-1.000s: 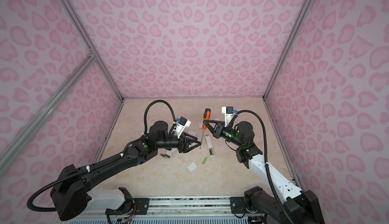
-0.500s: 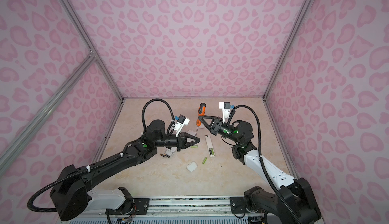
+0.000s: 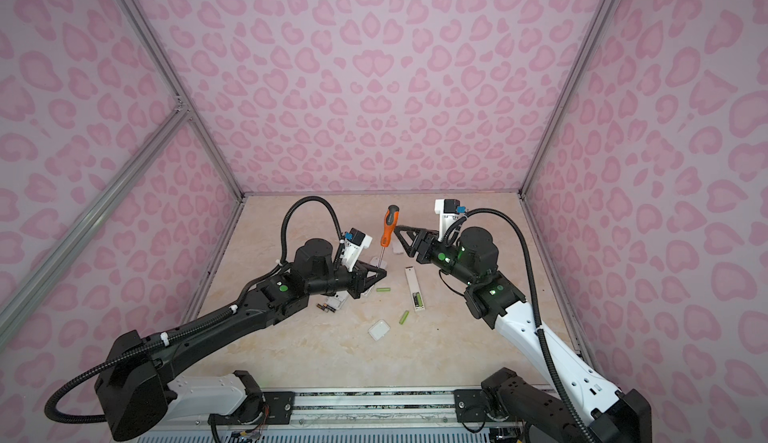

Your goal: Unload the batteries from the remote control

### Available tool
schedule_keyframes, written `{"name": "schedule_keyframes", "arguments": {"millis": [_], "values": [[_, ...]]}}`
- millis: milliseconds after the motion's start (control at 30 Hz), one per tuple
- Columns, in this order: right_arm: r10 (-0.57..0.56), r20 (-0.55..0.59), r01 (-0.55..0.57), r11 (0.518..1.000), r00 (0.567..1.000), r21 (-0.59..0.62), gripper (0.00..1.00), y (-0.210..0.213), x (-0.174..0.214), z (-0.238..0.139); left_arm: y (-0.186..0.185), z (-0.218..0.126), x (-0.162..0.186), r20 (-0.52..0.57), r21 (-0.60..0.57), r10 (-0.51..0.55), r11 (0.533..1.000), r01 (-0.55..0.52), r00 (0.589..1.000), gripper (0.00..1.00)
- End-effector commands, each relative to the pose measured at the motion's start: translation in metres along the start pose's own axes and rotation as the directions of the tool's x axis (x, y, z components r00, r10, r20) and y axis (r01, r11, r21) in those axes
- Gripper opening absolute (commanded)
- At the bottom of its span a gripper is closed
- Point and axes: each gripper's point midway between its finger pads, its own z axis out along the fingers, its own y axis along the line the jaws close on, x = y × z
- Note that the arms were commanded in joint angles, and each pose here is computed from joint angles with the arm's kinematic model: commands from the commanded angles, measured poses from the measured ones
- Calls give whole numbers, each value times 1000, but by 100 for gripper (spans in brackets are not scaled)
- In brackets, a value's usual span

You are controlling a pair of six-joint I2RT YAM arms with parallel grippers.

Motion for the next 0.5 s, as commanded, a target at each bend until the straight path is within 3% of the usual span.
{"name": "schedule_keyframes", "arguments": {"millis": [0, 400, 467], "values": [[6, -31, -3, 995, 1000, 103, 60, -19, 8, 4, 16, 0, -1, -14, -129, 94, 987, -95, 995, 4], [15, -64, -9, 995, 998, 100, 62, -15, 9, 28, 19, 1, 7, -89, -232, 204, 948, -219, 975, 4], [23, -69, -16, 994, 997, 110, 55, -19, 10, 34, 21, 1, 10, -107, -249, 219, 938, -239, 970, 4]]}}
